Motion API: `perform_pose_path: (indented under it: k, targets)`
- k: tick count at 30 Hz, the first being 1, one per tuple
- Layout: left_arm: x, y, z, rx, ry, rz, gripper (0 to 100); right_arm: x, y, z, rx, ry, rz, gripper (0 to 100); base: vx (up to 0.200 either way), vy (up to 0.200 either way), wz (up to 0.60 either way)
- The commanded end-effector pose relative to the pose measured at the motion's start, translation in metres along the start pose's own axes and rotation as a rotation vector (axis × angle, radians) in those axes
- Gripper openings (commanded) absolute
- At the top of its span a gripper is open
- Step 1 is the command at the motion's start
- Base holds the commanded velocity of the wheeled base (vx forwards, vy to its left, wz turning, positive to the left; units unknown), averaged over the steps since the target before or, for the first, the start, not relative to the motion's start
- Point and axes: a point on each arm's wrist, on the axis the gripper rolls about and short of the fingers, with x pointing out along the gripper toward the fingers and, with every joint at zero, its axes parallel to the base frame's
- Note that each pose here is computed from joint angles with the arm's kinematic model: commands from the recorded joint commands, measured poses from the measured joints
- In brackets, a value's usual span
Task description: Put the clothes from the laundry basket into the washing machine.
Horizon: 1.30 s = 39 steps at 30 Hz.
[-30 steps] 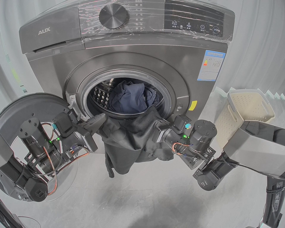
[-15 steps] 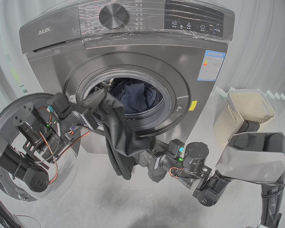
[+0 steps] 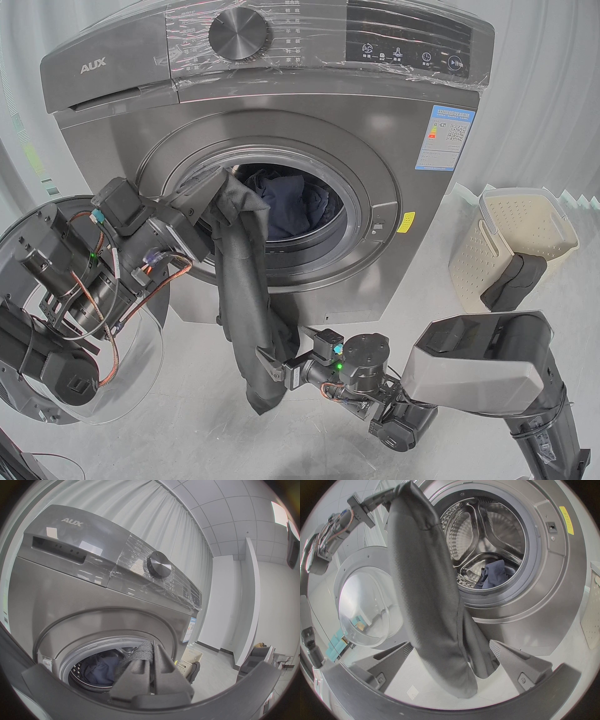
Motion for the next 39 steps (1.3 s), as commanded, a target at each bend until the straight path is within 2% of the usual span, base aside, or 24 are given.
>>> perform_pose_path:
  k: [1, 6, 13, 20, 23, 24, 30, 31, 35, 37, 38, 39]
  targets:
    - [0.0, -0.007, 0.001, -0.009, -0.006, -0.022, 0, 0.023, -0.001, -0.016, 0.001, -0.033, 0.003, 100, 0.0, 0.0, 0.0]
    - [0.001, -0.018, -0.001, -0.024, -0.006, -0.041, 0, 0.047, -0.005, 0.002, 0.014, -0.143, -0.007, 100, 0.0, 0.0, 0.0]
    - [0.0, -0.027, 0.005, -0.034, -0.022, -0.064, 0, 0.063, -0.019, 0.012, 0.018, -0.216, -0.031, 100, 0.0, 0.0, 0.0]
    - [-0.002, -0.029, 0.016, -0.034, -0.052, -0.071, 0, 0.077, -0.041, 0.0, 0.018, -0.224, -0.078, 100, 0.0, 0.0, 0.0]
    - [-0.003, -0.028, 0.015, -0.032, -0.05, -0.068, 0, 0.077, -0.043, -0.002, 0.018, -0.224, -0.089, 100, 0.0, 0.0, 0.0]
    - [-0.002, -0.028, 0.014, -0.032, -0.047, -0.068, 0, 0.077, -0.043, -0.001, 0.019, -0.228, -0.094, 0, 0.0, 0.0, 0.0]
    - [-0.002, -0.025, 0.012, -0.034, -0.039, -0.059, 0, 0.074, -0.041, 0.016, 0.024, -0.265, -0.09, 0, 0.0, 0.0, 0.0]
    - [-0.003, -0.021, 0.011, -0.031, -0.032, -0.043, 0, 0.07, -0.042, 0.03, 0.027, -0.284, -0.092, 0, 0.0, 0.0, 0.0]
    - [-0.004, -0.004, 0.004, -0.012, -0.006, 0.014, 0, 0.057, -0.044, 0.052, 0.032, -0.299, -0.103, 0, 0.0, 0.0, 0.0]
    - [-0.009, 0.017, -0.008, 0.007, 0.054, 0.082, 0, 0.042, -0.047, 0.067, 0.034, -0.295, -0.124, 0, 0.0, 0.0, 0.0]
    - [-0.009, 0.017, -0.008, 0.007, 0.054, 0.082, 0, 0.042, -0.047, 0.067, 0.034, -0.295, -0.124, 0, 0.0, 0.0, 0.0]
    - [-0.014, 0.028, -0.019, 0.011, 0.1, 0.114, 0, 0.031, -0.048, 0.078, 0.037, -0.296, -0.14, 0, 0.0, 0.0, 0.0]
